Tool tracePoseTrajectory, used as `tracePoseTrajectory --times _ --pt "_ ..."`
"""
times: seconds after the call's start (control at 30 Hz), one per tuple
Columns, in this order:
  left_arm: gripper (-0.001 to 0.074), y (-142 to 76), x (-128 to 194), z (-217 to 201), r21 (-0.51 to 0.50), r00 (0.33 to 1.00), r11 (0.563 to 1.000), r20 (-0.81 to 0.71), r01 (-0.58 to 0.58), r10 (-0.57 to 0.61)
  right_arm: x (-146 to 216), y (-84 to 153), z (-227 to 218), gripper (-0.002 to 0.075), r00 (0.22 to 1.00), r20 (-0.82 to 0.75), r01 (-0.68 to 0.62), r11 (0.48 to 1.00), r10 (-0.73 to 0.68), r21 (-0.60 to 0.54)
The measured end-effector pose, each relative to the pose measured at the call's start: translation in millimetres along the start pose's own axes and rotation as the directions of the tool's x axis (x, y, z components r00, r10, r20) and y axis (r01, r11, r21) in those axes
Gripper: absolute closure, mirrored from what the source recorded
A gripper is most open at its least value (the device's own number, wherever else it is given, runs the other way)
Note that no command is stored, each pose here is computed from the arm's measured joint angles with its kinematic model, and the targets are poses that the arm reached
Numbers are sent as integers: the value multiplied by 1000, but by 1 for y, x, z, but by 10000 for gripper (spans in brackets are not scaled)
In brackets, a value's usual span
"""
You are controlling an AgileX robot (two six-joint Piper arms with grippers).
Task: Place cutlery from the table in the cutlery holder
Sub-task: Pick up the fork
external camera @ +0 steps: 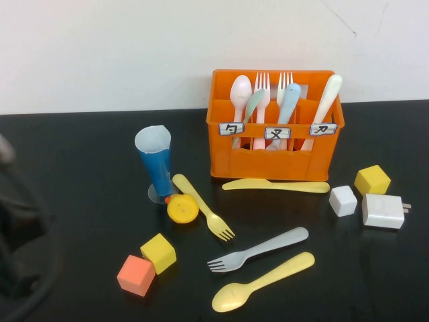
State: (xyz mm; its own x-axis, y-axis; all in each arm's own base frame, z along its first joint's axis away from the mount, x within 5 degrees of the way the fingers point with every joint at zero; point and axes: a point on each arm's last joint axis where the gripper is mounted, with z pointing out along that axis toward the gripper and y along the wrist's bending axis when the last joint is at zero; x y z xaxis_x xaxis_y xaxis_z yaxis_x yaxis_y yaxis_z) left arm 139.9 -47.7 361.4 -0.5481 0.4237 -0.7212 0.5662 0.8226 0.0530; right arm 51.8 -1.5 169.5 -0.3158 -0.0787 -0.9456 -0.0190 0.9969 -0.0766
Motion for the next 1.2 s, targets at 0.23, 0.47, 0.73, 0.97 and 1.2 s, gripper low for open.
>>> tracePoseTrajectory --times 0.23,0.47,0.73,0.97,1.2 --pt "736 -10 -34 43 79 966 985 -197 -153 166 0 0 0 730 1000 0 0 1000 0 0" --pt "736 -29 -65 95 125 935 979 -299 -161 191 0 0 0 730 1000 0 0 1000 0 0" --pt "683 -49 -90 162 166 898 973 -384 -161 214 0 0 0 730 1000 0 0 1000 0 0" --pt "574 -62 -102 205 144 890 986 -434 -83 138 0 0 0 730 1000 0 0 1000 0 0" --pt "559 -64 -110 224 91 900 995 -437 25 17 0 0 0 730 1000 0 0 1000 0 0"
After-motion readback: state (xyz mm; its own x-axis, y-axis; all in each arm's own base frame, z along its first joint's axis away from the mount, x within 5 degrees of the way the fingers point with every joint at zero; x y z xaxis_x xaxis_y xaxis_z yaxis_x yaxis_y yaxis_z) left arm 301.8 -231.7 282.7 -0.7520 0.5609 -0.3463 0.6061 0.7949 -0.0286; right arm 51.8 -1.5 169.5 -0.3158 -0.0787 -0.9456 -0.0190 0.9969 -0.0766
